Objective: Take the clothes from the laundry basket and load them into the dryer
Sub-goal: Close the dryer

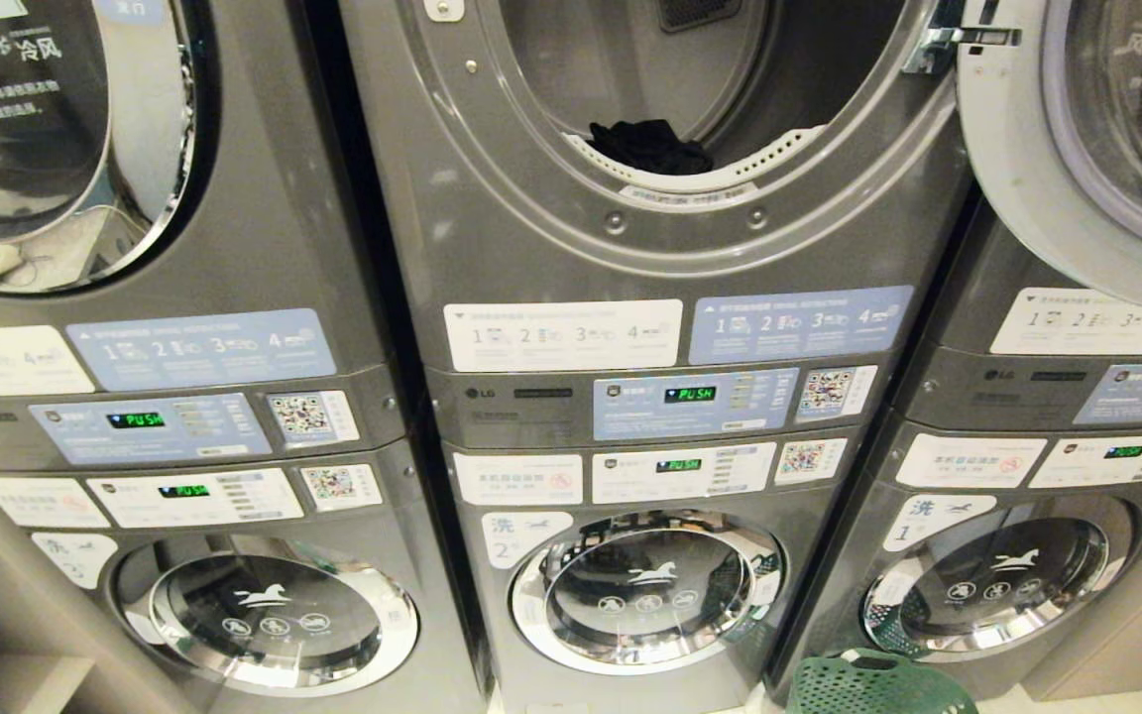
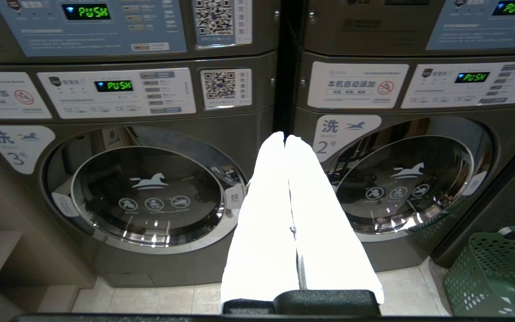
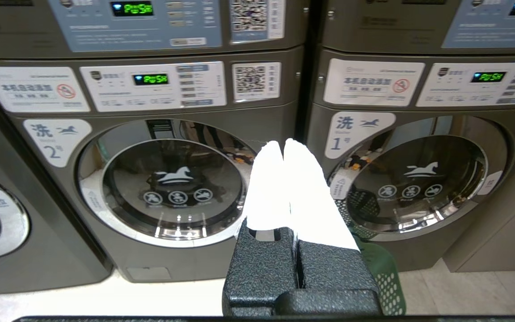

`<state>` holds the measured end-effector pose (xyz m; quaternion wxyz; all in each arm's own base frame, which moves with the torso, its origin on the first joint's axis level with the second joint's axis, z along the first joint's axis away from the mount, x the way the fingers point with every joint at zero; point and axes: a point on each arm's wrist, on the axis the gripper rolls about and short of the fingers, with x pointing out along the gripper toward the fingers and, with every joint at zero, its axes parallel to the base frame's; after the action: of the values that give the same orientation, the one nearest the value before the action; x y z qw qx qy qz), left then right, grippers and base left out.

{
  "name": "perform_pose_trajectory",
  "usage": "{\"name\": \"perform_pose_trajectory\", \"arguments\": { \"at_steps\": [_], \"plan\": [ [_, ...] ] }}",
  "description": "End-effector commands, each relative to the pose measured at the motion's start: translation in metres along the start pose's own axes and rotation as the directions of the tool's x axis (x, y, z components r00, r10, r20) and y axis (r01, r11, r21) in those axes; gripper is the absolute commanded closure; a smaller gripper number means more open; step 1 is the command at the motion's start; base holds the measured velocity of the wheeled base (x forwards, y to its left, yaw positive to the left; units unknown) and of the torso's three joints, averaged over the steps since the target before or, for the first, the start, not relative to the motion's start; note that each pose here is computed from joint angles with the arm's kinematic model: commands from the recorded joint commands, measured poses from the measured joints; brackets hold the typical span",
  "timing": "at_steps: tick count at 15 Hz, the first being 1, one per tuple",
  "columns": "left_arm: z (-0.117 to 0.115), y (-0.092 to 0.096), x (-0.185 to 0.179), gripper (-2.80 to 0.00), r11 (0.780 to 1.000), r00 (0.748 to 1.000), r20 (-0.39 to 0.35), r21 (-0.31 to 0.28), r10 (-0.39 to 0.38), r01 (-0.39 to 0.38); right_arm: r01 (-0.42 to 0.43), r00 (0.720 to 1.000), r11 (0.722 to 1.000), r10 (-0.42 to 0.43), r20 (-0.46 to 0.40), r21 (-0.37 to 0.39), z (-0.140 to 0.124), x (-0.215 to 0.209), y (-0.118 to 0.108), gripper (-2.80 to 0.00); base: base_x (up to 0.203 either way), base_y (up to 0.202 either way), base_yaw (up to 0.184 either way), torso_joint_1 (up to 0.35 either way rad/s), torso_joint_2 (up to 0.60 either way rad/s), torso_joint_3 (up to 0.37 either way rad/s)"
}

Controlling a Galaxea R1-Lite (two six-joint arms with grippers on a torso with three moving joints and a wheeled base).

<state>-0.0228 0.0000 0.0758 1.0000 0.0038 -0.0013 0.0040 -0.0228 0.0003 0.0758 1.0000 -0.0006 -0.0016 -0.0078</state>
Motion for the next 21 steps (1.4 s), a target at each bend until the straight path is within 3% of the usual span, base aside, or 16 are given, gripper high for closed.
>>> {"name": "perform_pose_trajectory", "arguments": {
  "at_steps": [1, 9, 13, 21],
  "plan": [
    [0.0, 0.0, 0.0, 0.0, 1.0, 1.0, 0.0, 0.0, 0.001, -0.001, 0.0, 1.0, 1.0, 0.0, 0.0, 0.0, 0.0, 0.0, 0.0, 0.0, 0.0, -0.197, 0.002, 0.005, 0.0, 0.002],
    [0.0, 0.0, 0.0, 0.0, 1.0, 1.0, 0.0, 0.0, 0.001, -0.001, -0.005, 1.0, 1.0, 0.005, -0.002, -0.024, 0.0001, 0.0001, 0.0001, 0.0, 0.0, -0.195, 0.001, 0.0, 0.0, 0.003],
    [0.0, 0.0, 0.0, 0.0, 1.0, 1.0, 0.0, 0.0, 0.0, 0.0, -0.041, 0.999, 0.994, 0.041, -0.003, -0.102, -0.0003, 0.0, 0.0009, 0.0, 0.0, -0.195, 0.002, 0.005, 0.0, 0.002],
    [-0.0003, 0.0, 0.0, 0.0, 1.0, 1.0, -0.003, 0.0, 0.001, -0.001, -0.038, 0.999, 0.994, 0.038, -0.003, -0.099, -0.0003, 0.0, 0.0009, 0.0, 0.0, -0.195, 0.002, 0.002, 0.0, 0.004]
  ]
}}
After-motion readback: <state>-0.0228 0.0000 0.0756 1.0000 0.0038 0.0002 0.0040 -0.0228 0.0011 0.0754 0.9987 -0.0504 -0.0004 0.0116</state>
